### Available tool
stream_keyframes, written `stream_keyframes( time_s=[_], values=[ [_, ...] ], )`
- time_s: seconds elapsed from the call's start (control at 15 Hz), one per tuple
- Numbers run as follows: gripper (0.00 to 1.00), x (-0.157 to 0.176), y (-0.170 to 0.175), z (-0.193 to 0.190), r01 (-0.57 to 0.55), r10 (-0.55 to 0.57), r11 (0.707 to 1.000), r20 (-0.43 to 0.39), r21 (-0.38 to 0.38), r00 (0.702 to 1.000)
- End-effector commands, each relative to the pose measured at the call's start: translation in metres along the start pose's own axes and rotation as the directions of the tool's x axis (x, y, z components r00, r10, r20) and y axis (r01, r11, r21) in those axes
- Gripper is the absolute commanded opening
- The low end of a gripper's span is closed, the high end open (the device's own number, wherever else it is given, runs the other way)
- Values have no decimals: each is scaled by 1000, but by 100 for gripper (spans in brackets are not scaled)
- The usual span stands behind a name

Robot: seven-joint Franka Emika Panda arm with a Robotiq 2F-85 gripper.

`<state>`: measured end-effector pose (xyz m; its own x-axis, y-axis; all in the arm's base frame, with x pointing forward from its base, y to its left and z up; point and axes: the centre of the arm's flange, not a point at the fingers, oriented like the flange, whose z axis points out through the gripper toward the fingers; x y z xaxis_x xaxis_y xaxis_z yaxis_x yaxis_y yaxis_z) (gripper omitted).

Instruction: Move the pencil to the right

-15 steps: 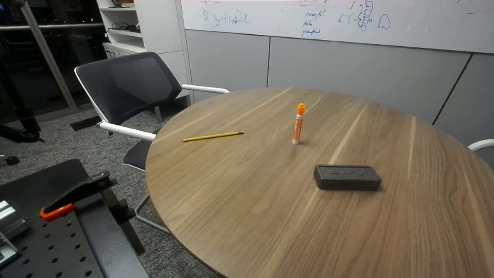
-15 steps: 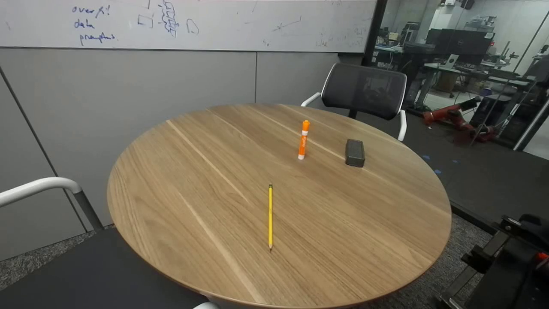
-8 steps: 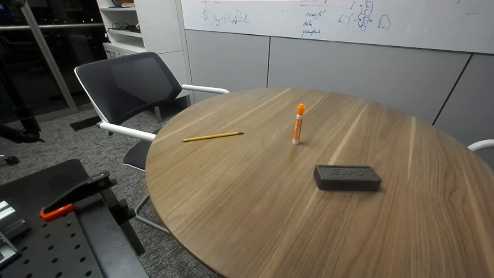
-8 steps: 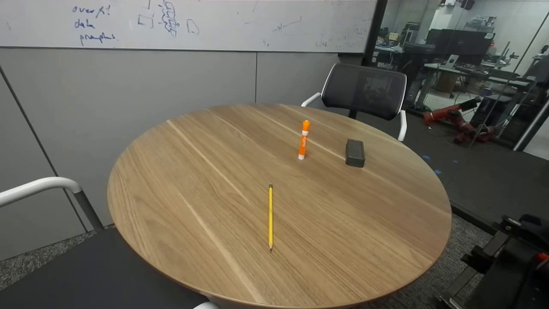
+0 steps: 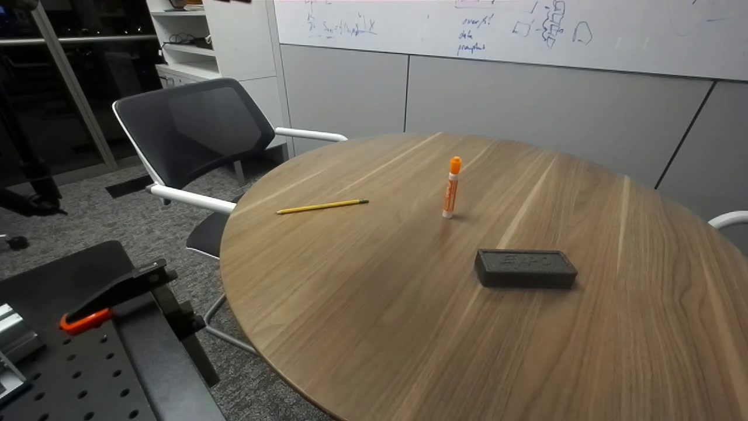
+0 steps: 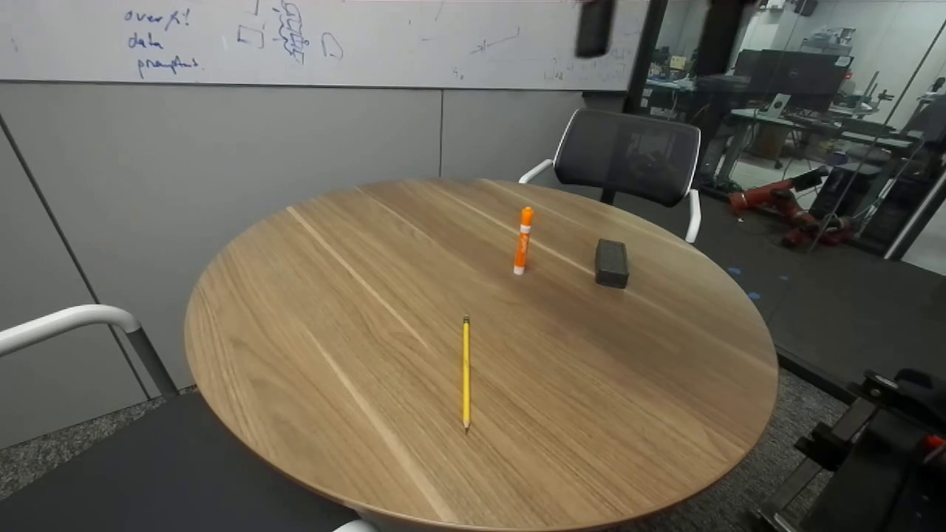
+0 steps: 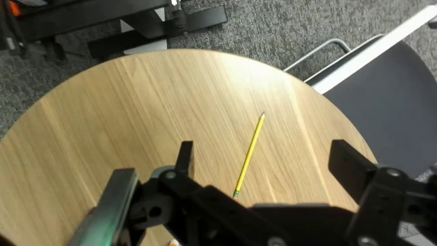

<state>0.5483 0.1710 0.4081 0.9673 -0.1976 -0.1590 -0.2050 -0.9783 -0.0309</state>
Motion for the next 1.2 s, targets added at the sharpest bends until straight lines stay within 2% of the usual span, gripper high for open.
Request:
stream_keyframes(
  time_s=[0.0, 0.27, 0.47, 0.8, 1.13],
  values=[
    [100, 59, -46, 43, -105, 106, 993, -35, 46, 994],
    [100, 84, -70, 106, -201, 209, 975, -81, 98, 975],
    [100, 96, -65, 147, -259, 275, 957, -122, 134, 954],
    [100, 110, -33, 205, -320, 331, 943, -177, 90, 927],
    [100, 128, -31, 245, -376, 375, 926, -169, 26, 912]
  ],
)
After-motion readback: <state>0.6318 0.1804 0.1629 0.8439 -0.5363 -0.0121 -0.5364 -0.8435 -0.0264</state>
